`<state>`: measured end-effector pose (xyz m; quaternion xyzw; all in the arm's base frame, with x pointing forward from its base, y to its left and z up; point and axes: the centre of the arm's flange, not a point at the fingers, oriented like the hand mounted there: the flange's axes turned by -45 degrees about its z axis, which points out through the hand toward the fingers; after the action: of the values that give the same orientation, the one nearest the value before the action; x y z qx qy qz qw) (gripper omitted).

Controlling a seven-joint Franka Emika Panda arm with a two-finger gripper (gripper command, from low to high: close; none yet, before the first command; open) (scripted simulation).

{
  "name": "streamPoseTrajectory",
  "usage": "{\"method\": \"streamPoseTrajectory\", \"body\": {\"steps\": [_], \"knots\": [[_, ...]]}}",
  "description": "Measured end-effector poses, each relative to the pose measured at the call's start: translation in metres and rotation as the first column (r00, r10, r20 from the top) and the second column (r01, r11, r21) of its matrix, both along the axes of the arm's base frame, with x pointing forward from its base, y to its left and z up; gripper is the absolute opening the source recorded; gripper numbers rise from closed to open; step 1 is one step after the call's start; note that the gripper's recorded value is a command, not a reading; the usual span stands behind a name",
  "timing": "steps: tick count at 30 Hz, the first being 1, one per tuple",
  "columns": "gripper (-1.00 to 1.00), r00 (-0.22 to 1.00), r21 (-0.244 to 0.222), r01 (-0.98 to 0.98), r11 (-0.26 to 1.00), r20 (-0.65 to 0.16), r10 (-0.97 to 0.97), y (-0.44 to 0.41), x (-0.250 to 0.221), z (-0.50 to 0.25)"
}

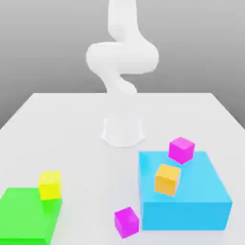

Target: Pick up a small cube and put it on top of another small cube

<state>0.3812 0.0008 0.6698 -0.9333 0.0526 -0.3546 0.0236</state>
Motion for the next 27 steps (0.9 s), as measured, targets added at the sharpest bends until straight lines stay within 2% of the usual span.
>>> {"method": "streamPoseTrajectory", "body": {"steps": [3,6,9,12,16,21,24,27], "knots": [[0.00,0.991,0.080,0.097,0.992,-0.096,-0.089,0.001,0.037,-0.055],[0.00,0.965,0.137,0.203,0.970,-0.194,-0.175,0.002,0.065,-0.112],[0.00,0.921,0.170,0.315,0.934,-0.292,-0.258,0.004,0.085,-0.170],[0.00,0.858,0.181,0.430,0.885,-0.387,-0.338,0.006,0.098,-0.231],[0.00,0.746,0.159,0.578,0.800,-0.501,-0.439,0.008,0.102,-0.311],[0.00,0.565,0.082,0.741,0.666,-0.612,-0.554,0.009,0.088,-0.409],[0.00,0.445,0.016,0.817,0.577,-0.655,-0.611,0.009,0.071,-0.464],[0.00,0.411,-0.004,0.834,0.552,-0.663,-0.626,0.009,0.067,-0.503]]}}
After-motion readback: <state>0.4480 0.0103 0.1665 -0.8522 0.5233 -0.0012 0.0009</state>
